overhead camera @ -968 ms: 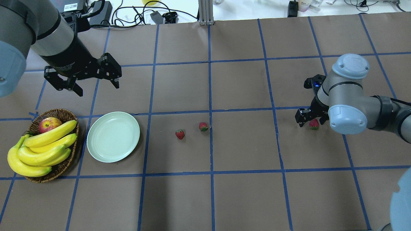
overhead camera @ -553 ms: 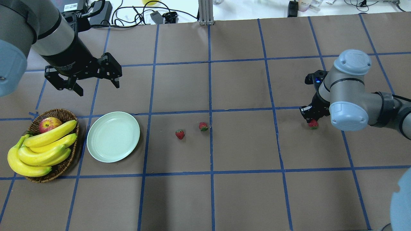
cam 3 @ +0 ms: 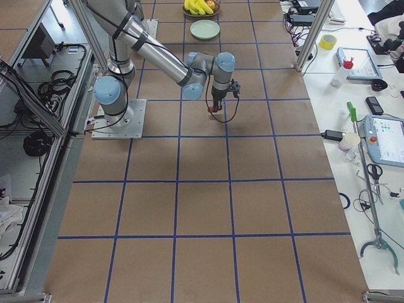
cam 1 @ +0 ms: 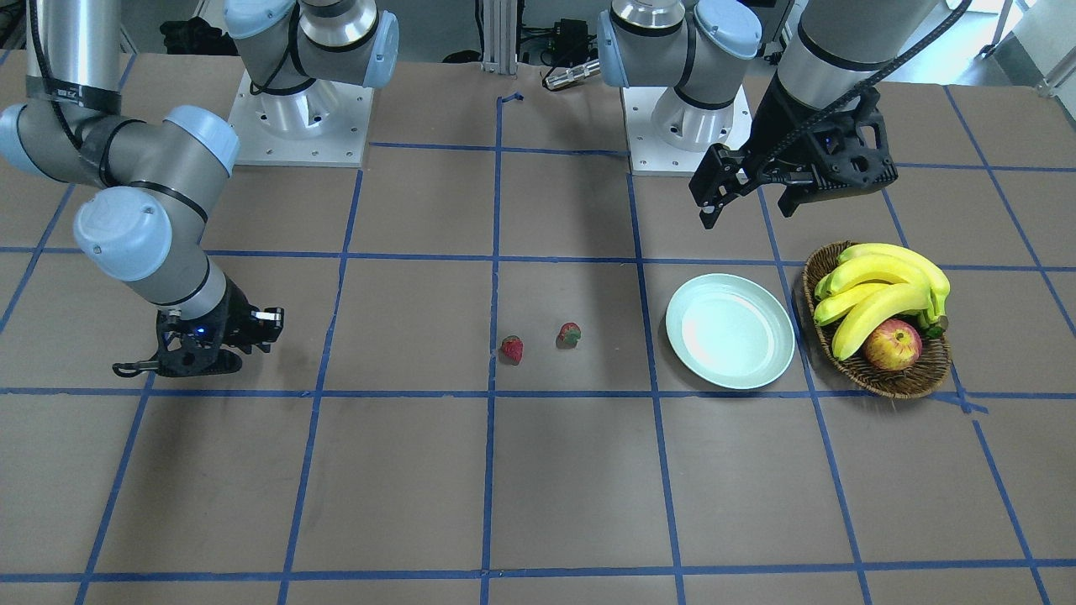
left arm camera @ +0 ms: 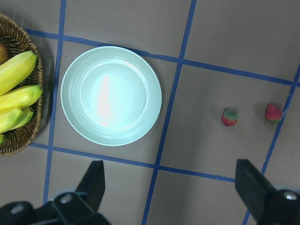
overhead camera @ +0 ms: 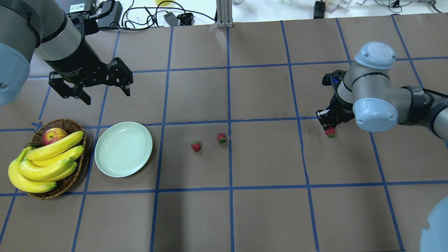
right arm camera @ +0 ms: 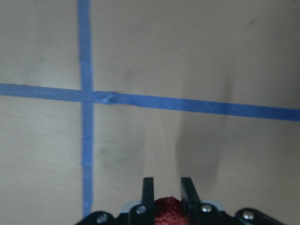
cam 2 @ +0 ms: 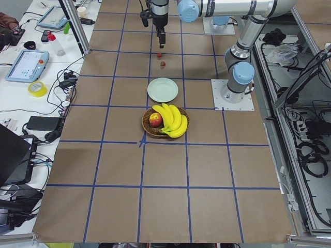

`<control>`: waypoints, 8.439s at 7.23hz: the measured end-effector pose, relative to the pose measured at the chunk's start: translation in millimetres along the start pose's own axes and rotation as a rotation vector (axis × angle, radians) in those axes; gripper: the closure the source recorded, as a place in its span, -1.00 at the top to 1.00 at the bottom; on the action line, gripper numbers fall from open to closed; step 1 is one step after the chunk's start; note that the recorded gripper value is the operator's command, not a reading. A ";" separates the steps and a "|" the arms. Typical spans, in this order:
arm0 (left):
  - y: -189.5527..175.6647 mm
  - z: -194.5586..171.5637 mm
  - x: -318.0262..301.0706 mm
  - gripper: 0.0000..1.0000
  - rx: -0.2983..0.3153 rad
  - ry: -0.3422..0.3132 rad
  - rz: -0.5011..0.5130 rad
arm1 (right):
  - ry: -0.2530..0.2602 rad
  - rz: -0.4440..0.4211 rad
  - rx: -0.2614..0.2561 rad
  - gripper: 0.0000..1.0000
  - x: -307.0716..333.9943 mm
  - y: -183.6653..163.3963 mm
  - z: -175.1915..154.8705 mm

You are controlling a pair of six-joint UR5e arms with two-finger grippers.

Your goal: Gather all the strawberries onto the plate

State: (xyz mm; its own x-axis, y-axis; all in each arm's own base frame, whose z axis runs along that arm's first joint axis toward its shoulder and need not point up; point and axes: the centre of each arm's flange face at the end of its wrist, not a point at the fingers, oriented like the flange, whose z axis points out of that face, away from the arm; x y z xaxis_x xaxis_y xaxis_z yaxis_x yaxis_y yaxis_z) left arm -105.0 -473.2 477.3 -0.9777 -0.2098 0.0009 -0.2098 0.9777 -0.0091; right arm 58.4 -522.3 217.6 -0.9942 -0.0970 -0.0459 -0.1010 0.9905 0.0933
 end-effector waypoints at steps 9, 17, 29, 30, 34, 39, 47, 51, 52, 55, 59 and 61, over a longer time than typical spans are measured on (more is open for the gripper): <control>0.1 0.5 0.0 1.00 -0.001 0.000 0.002 | -0.343 0.123 -0.067 0.42 -320.3 -50.7 13.0; 0.3 1.1 0.0 1.00 -0.003 0.000 0.003 | 0.024 0.196 0.133 1.00 -194.4 -29.4 -157.8; -24.1 114.5 60.7 1.00 0.002 0.076 0.172 | 0.123 0.040 0.230 1.00 -131.6 18.8 -302.4; -22.2 140.3 68.4 1.00 -0.003 0.128 0.234 | 0.125 0.038 0.235 1.00 -131.8 13.8 -300.9; -25.6 215.6 93.3 1.00 -0.056 0.270 0.515 | 0.131 0.031 0.240 1.00 -132.2 8.3 -295.4; -11.7 283.9 137.5 0.79 -0.057 0.301 0.692 | 0.135 0.027 0.229 1.00 -133.0 13.4 -297.7; -0.6 294.0 146.1 -1.00 -0.067 0.296 0.793 | 0.124 0.014 0.221 1.00 -138.5 14.1 -295.2; -60.9 191.9 140.2 -1.00 0.060 0.180 0.790 | 0.058 0.006 0.236 1.00 -148.6 12.5 -295.6; -84.0 166.2 109.3 -1.00 0.074 0.087 0.747 | 0.045 0.007 0.237 1.00 -149.4 10.5 -294.3; -128.7 175.3 -26.7 -1.00 0.021 0.001 0.524 | 0.029 0.012 0.305 1.00 -149.6 4.9 -304.3; -106.5 246.7 -128.6 -1.00 -0.139 0.043 0.219 | 0.026 0.015 0.312 1.00 -149.2 3.9 -301.7; -95.0 254.5 -131.2 -0.91 -0.193 0.048 0.132 | 0.026 0.019 0.321 1.00 -149.0 3.1 -302.3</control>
State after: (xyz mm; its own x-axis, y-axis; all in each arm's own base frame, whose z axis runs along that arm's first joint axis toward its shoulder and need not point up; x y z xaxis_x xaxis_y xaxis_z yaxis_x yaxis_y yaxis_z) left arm 43.4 -540.9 223.5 -0.9947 -0.0838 0.0602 -0.0719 0.9812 0.1790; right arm 195.2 -534.2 525.4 -0.9968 -0.0766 -0.0217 -0.0698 0.9719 -0.2249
